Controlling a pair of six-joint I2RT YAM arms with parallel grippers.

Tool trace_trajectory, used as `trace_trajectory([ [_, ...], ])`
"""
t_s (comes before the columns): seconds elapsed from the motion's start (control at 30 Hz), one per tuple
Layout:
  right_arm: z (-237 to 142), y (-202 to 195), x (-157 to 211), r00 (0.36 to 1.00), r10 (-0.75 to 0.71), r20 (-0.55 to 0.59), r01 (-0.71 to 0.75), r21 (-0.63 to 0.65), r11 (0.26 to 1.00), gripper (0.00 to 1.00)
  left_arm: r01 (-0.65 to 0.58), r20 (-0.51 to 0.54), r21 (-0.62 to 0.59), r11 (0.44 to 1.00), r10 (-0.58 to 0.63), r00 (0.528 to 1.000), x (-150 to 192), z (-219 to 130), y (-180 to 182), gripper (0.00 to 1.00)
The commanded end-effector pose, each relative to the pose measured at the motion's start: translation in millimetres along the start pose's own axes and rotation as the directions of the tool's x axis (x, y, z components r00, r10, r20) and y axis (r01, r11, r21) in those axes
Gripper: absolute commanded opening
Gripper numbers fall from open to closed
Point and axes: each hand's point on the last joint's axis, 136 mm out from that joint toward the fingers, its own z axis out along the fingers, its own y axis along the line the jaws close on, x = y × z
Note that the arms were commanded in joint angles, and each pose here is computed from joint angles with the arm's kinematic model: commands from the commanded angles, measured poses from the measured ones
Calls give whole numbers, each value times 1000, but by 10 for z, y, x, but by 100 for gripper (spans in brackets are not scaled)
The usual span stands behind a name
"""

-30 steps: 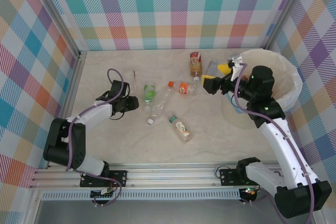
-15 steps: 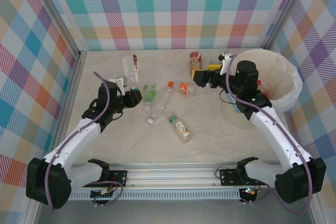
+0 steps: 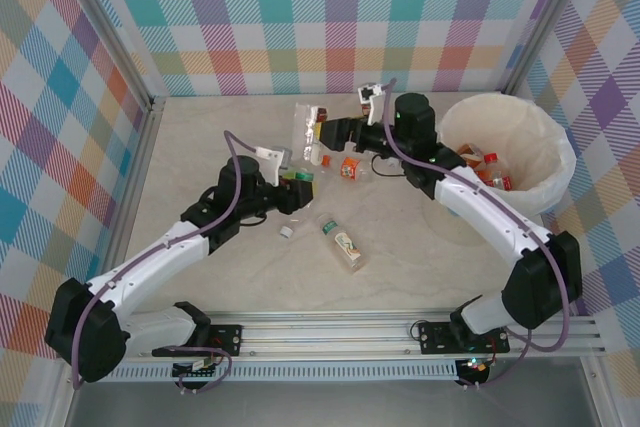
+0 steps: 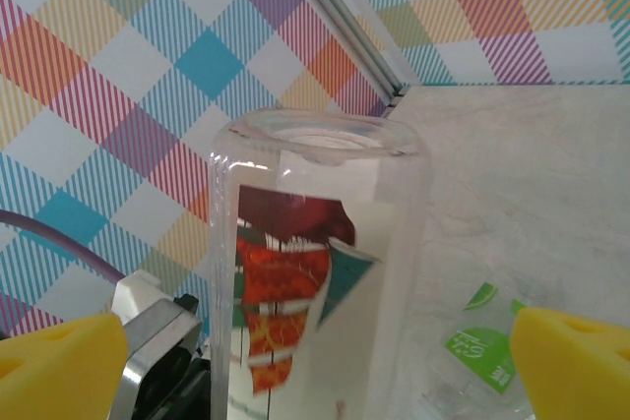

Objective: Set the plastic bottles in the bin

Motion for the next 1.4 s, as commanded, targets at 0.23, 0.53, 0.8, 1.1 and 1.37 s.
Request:
trace_trajectory([
  [0.23,331,85,-13,998,49,-38,-49,-19,999,100,-120,22,-60,991,122,992,-143,103,-128,0],
  [0.53,277,70,37,997,33,-65,-32,13,999,79,-100,24,-91,991,102,994,-99,99,-75,6],
  [0.8,155,21,-10,1000,4,-26,-3,71,997,60,-90,94,-52,995,94,991,-105,-36,-130,86],
  [1.1,-299,40,-432,979,-159,127,131,206,970,59,-68,245,-76,995,84,966,-130,-369,-38,100],
  [1.37,-1158,78,-824,889,-380,255,245,437,866,60,61,380,-231,971,32,925,-51,-613,409,100],
])
